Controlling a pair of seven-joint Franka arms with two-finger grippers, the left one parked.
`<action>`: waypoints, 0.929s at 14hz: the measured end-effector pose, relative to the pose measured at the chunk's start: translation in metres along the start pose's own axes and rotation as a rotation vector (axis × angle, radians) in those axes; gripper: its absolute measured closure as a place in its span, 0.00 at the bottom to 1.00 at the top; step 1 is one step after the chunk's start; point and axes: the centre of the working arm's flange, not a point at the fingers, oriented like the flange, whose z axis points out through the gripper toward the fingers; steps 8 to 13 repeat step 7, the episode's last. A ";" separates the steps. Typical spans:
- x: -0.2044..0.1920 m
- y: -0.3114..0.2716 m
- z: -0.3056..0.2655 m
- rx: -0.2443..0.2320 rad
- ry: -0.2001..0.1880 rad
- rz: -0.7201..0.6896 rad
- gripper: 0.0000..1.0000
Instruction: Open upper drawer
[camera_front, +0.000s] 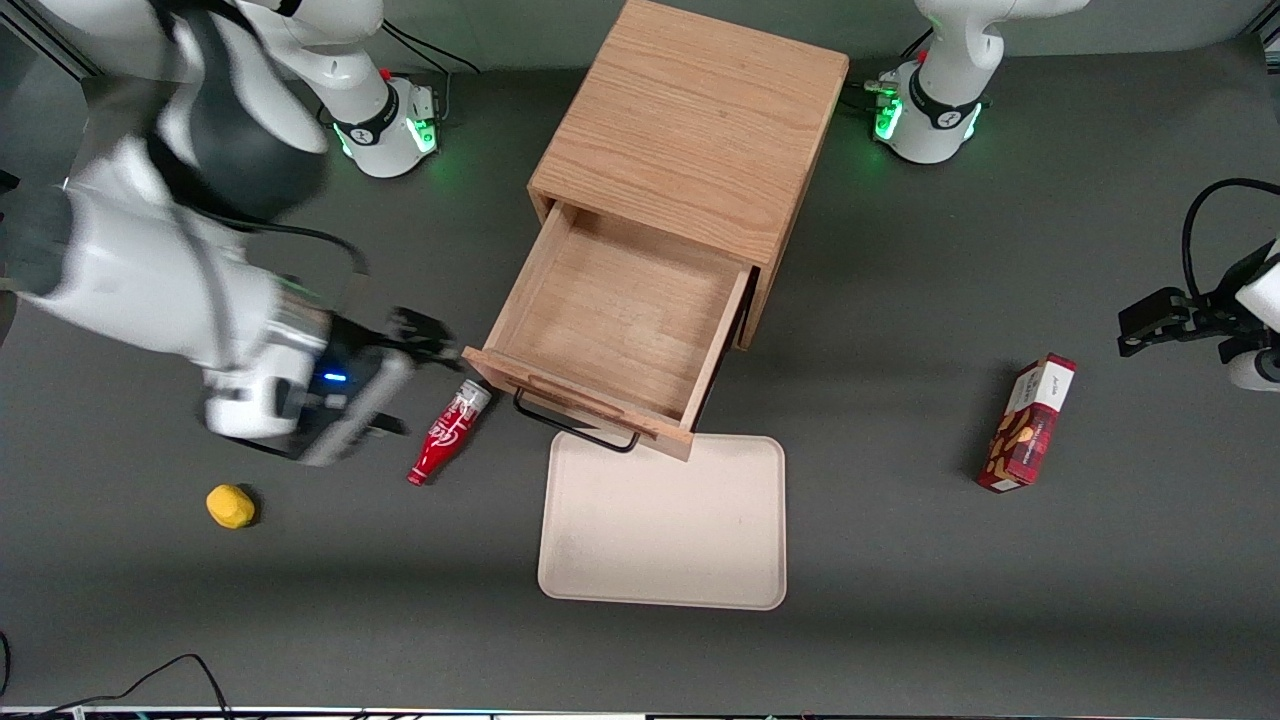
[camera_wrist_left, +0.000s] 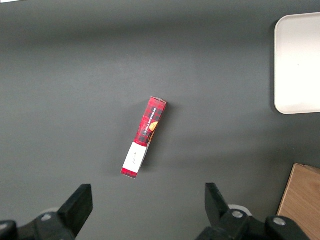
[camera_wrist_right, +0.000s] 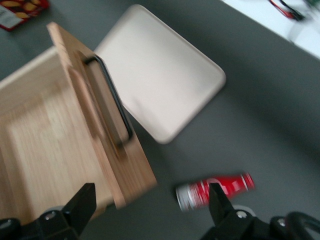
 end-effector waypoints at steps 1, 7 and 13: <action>-0.024 0.019 -0.030 -0.019 -0.025 0.091 0.00; -0.122 0.037 -0.117 -0.283 -0.127 0.592 0.00; -0.122 0.037 -0.117 -0.283 -0.127 0.592 0.00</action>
